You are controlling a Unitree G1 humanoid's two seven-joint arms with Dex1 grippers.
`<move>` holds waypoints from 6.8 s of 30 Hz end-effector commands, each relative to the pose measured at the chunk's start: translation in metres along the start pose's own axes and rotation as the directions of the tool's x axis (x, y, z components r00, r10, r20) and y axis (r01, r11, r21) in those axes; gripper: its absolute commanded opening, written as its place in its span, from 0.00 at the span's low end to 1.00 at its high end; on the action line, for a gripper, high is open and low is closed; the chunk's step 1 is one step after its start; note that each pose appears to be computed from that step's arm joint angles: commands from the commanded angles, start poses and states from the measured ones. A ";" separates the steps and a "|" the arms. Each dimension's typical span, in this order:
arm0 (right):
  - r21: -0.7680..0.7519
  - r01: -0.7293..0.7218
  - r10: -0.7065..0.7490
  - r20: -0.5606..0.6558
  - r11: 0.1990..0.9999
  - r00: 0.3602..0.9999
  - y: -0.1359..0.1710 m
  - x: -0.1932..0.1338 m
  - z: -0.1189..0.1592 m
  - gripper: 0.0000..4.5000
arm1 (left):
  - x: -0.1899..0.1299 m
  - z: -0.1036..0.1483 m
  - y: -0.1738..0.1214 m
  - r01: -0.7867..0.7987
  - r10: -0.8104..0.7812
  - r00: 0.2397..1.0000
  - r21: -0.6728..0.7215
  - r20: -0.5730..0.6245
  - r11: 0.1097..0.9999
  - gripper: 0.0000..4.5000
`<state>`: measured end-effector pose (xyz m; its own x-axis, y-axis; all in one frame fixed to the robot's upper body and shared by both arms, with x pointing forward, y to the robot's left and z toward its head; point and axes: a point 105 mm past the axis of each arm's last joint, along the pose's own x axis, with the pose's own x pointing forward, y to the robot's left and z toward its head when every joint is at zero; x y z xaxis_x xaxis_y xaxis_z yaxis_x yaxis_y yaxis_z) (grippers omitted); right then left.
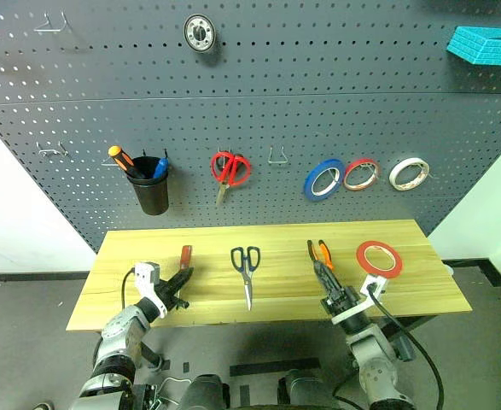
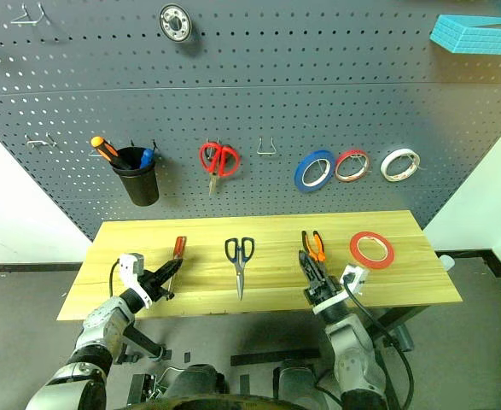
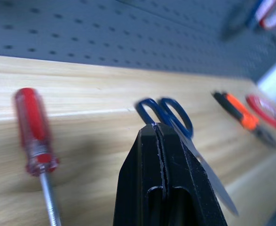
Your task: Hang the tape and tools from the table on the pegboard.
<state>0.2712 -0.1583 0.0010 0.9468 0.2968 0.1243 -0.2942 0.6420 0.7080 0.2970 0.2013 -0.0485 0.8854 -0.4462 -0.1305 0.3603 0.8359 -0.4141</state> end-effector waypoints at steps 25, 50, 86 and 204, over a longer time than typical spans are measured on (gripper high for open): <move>-0.863 -0.306 -0.202 -0.410 0.402 0.889 -0.052 0.013 0.041 0.01 | -0.004 0.022 -0.006 0.441 -0.063 0.896 0.869 -0.439 0.222 0.00; -0.940 -0.229 -0.329 -0.306 0.254 0.893 -0.074 0.008 0.109 1.00 | 0.008 0.086 -0.028 0.435 -0.169 0.900 0.847 -0.402 0.304 0.99; -0.968 -0.114 -0.461 -0.208 0.224 0.862 -0.078 0.078 0.148 1.00 | -0.003 0.068 -0.060 0.521 -0.254 0.851 0.796 -0.459 0.307 0.99; -0.849 0.103 -0.235 -0.025 0.518 0.972 -0.002 0.007 0.172 0.16 | -0.006 0.102 -0.060 0.523 -0.266 0.845 0.820 -0.464 0.233 1.00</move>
<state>0.3082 -0.2717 0.0848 0.9632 0.1789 -0.2006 -0.2152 0.9604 -0.1772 0.2989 0.1906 0.0672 0.5279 -0.7316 -0.4314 0.7942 0.2453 0.5560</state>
